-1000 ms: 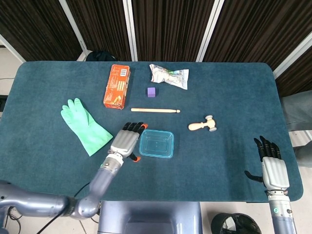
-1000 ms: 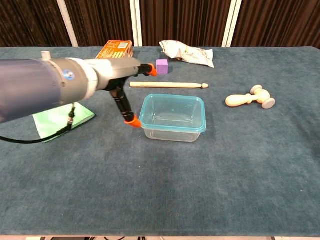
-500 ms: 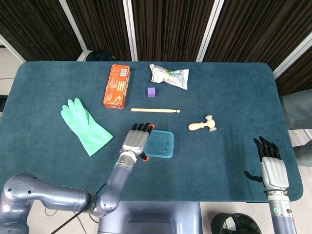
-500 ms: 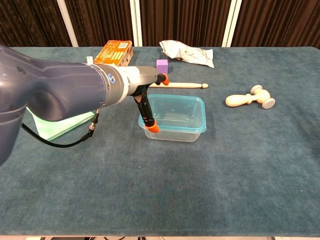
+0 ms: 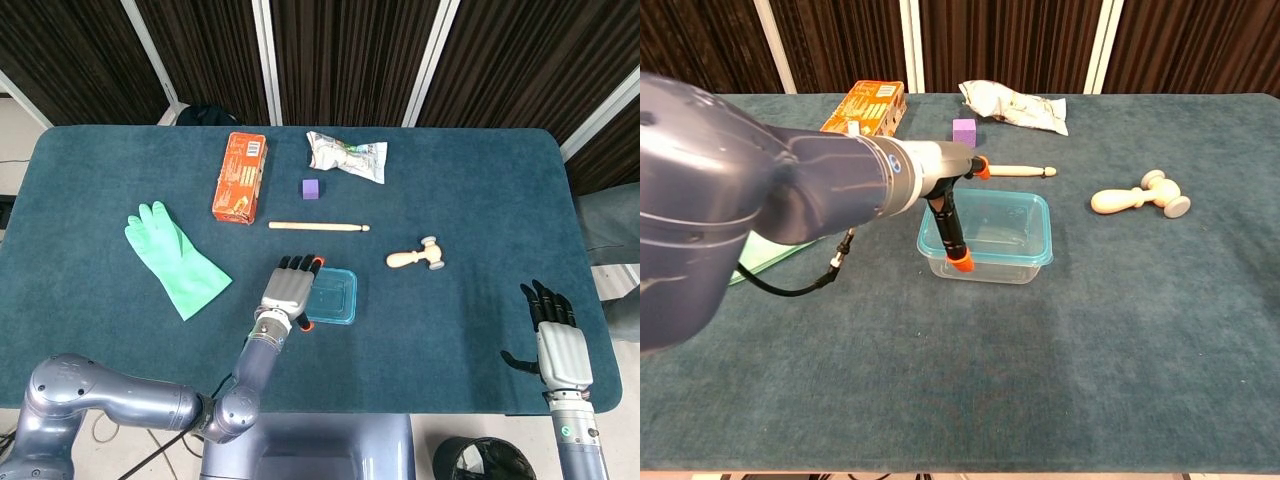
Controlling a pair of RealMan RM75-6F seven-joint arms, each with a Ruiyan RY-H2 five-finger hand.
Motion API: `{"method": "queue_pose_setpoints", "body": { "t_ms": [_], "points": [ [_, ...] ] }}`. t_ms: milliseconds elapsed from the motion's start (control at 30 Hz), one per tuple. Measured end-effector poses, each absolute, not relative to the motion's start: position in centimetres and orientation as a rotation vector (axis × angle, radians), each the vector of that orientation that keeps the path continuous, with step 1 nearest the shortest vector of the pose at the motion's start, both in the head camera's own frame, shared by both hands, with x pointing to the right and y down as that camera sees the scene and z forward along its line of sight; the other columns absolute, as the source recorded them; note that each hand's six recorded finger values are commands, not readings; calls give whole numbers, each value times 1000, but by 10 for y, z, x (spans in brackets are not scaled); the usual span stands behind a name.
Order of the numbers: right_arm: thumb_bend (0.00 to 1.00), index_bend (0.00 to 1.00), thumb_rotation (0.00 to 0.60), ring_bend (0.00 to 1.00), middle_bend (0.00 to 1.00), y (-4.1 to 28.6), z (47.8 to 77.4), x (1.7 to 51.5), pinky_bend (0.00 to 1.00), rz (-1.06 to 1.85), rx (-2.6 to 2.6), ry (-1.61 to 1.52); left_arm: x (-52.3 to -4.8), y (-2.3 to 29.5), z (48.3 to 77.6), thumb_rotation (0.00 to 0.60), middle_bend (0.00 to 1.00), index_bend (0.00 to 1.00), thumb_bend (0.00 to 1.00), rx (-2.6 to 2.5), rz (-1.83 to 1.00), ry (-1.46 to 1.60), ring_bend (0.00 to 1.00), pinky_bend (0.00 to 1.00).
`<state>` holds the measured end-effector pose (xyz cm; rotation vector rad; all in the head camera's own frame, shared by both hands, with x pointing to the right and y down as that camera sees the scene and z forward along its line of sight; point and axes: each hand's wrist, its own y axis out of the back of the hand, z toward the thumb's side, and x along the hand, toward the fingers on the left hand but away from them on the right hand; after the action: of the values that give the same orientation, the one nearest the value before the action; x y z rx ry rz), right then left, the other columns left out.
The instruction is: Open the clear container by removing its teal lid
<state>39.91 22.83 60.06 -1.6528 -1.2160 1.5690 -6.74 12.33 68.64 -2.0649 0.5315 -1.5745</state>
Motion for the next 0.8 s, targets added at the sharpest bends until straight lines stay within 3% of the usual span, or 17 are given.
{"method": "queue_pose_setpoints", "body": {
  "t_ms": [300, 533, 800],
  "points": [
    [190, 0, 600, 0, 0, 228, 602, 400, 0, 1574, -1658, -1219, -56, 126, 697, 600, 77, 0, 0, -2053, -1581, 515, 37, 163],
    [191, 0, 600, 0, 0, 229, 602, 399, 0, 1575, -1664, -1218, -50, 130, 701, 600, 187, 65, 75, -2056, -1569, 507, 152, 283],
    [190, 0, 600, 0, 0, 229, 602, 399, 0, 1576, -1669, -1214, -47, 131, 698, 600, 213, 97, 92, -2048, -1478, 507, 163, 306]
  ]
}}
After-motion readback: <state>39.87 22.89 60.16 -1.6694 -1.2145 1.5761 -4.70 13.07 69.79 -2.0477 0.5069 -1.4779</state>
